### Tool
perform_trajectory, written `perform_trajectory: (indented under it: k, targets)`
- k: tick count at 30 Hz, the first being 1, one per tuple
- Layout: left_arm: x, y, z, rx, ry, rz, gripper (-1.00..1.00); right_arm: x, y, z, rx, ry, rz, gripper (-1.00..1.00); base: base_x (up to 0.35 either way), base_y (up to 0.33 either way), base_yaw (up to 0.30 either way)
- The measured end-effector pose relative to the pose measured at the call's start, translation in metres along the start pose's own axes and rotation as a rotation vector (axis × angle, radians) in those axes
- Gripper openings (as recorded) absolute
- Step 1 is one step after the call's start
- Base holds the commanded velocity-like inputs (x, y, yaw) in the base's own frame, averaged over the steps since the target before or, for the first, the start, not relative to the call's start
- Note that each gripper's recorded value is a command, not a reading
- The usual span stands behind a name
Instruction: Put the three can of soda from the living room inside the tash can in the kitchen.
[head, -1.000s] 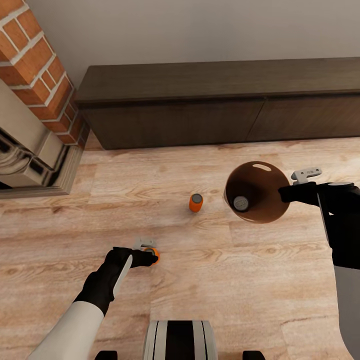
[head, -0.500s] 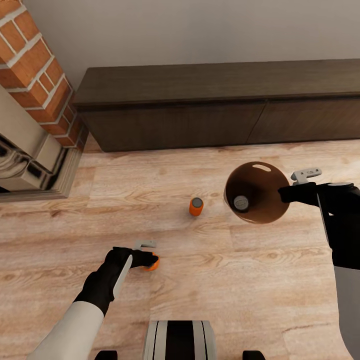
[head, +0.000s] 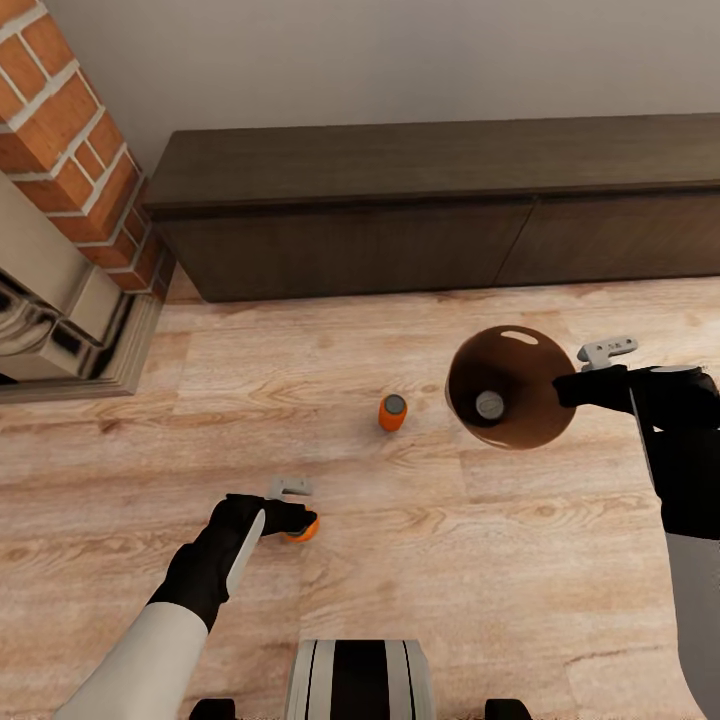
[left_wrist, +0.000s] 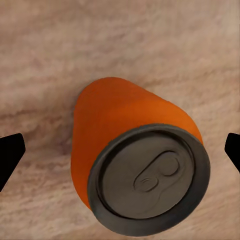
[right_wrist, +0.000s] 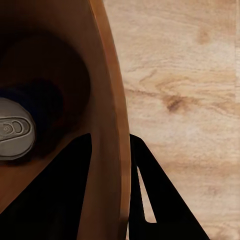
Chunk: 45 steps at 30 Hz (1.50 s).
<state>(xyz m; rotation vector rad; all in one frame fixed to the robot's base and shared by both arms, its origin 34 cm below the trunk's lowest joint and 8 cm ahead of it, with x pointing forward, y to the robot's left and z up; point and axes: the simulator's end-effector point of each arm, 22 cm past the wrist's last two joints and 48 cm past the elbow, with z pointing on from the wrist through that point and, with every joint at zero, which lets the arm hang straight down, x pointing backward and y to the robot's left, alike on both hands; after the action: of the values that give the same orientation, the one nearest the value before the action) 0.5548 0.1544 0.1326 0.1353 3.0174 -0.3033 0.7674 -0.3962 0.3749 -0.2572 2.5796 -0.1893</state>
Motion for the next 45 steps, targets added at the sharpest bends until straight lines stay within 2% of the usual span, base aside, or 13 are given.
perform_trajectory:
  k: [6, 19, 20, 37, 45]
  targets:
    - [0.011, 0.001, 0.011, 0.002, 0.024, -0.005, 1.0, 0.011, 0.007, 0.013, -0.009, 0.024, -0.012, -1.0, 0.0, 0.0, 0.0]
    - [0.008, 0.002, 0.01, 0.002, 0.018, -0.005, 1.0, 0.011, 0.007, 0.013, -0.01, 0.024, -0.013, -1.0, 0.0, 0.0, 0.0]
    - [0.008, 0.002, 0.01, 0.002, 0.017, -0.005, -1.0, 0.011, 0.007, 0.013, -0.01, 0.024, -0.013, -1.0, 0.0, 0.0, 0.0]
    - [0.008, 0.0, 0.009, 0.007, 0.016, -0.008, -1.0, 0.011, 0.012, 0.014, -0.016, 0.025, -0.023, -1.0, 0.0, 0.0, 0.0]
    - [-0.001, -0.001, -0.003, -0.001, -0.005, 0.003, -1.0, -0.005, 0.007, -0.004, -0.008, -0.007, -0.023, -1.0, 0.0, 0.0, 0.0]
